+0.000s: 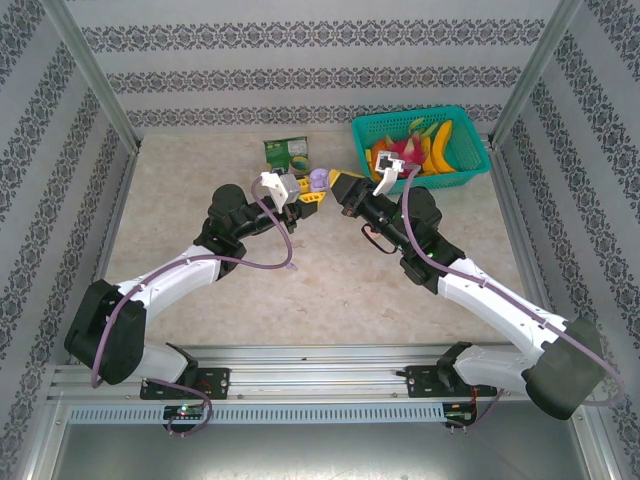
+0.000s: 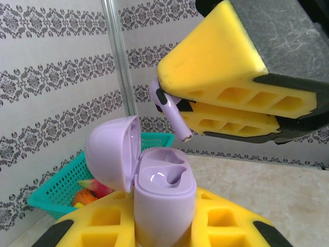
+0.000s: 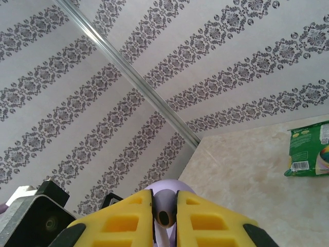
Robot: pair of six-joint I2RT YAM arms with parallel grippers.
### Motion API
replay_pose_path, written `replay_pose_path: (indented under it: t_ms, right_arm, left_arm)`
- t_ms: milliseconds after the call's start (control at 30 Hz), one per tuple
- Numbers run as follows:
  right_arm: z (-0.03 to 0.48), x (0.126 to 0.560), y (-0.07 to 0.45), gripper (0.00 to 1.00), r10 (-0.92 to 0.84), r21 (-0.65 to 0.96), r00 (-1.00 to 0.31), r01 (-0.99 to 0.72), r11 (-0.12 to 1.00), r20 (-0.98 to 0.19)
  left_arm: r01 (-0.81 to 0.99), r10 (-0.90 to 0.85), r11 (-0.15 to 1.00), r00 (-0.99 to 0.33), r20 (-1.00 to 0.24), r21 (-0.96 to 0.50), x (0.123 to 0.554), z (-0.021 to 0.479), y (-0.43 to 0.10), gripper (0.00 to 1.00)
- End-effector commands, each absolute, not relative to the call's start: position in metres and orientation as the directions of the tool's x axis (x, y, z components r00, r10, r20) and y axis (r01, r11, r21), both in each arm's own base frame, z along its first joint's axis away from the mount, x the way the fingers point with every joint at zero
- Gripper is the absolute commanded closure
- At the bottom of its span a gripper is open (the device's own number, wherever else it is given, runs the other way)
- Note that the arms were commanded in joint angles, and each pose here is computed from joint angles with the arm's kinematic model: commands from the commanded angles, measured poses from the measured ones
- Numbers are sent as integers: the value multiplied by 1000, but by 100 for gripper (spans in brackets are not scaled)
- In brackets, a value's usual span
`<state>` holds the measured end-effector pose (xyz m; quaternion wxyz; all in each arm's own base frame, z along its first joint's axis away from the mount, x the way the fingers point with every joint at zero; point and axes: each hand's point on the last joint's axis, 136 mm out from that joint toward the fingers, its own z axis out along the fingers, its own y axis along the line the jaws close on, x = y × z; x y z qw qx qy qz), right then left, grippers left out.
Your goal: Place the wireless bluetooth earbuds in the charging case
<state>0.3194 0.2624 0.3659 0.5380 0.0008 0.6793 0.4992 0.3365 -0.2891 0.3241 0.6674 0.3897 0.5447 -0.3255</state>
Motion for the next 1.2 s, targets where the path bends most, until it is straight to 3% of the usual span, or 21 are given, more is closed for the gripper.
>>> replay_pose_path:
  t_ms: [0,1167]
  right_arm:
    - [369,314,269,84,545,687,-431,-561,462,-719]
    - [339,320,271,87,498,682,-468,-538,495,-730]
  left_arm:
    - [852,-66,482,269,-961,205,330,354,-292,100]
    - [852,-66,479,277,-958,213,326,358,-291,100]
